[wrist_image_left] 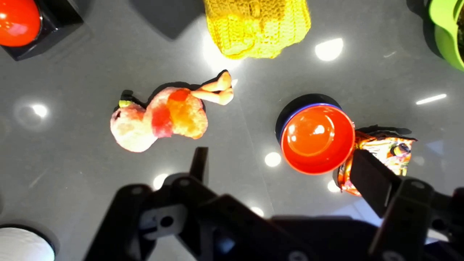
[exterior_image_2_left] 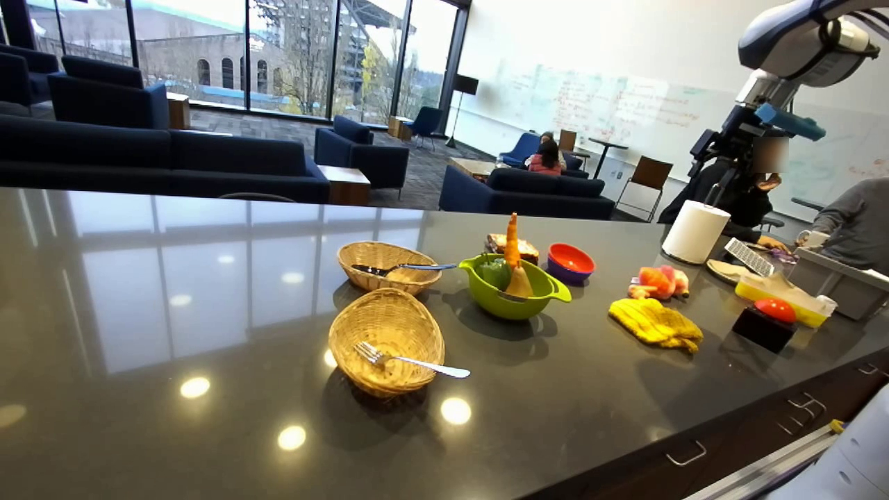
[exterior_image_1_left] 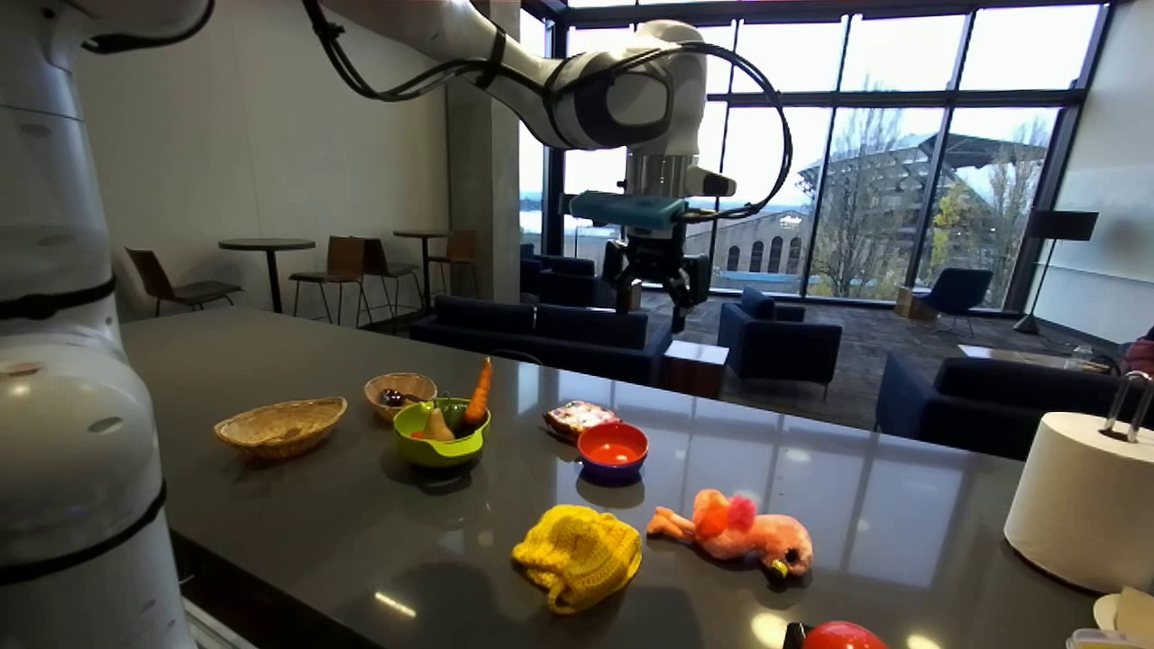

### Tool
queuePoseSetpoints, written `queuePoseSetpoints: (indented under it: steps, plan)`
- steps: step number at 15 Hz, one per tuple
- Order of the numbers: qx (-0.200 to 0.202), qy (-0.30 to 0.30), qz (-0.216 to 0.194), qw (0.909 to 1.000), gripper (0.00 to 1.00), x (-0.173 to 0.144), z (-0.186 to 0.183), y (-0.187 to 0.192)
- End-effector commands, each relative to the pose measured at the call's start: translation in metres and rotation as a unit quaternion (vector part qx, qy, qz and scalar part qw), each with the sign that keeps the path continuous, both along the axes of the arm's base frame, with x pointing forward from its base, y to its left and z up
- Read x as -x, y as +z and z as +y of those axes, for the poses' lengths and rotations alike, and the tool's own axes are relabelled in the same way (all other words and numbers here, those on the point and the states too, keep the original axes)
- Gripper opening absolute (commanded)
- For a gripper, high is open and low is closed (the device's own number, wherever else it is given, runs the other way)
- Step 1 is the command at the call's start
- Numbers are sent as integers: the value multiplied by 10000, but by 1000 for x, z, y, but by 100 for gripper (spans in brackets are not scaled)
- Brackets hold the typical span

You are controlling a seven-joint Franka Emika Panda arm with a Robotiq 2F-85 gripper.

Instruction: Press on the big orange button

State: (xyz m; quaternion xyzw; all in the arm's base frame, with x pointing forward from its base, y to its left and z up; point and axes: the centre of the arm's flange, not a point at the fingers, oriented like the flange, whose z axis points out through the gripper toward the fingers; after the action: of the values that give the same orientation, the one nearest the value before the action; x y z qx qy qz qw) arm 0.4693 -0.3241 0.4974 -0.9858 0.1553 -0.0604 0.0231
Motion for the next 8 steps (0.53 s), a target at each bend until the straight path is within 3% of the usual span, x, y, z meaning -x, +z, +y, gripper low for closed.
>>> queuePoseSetpoints:
  steps: [1, 8]
  plan:
    - [160, -202, -35, 9997, 100, -14, -38, 0]
    - [409, -683, 78, 9968, 100, -13, -113, 9]
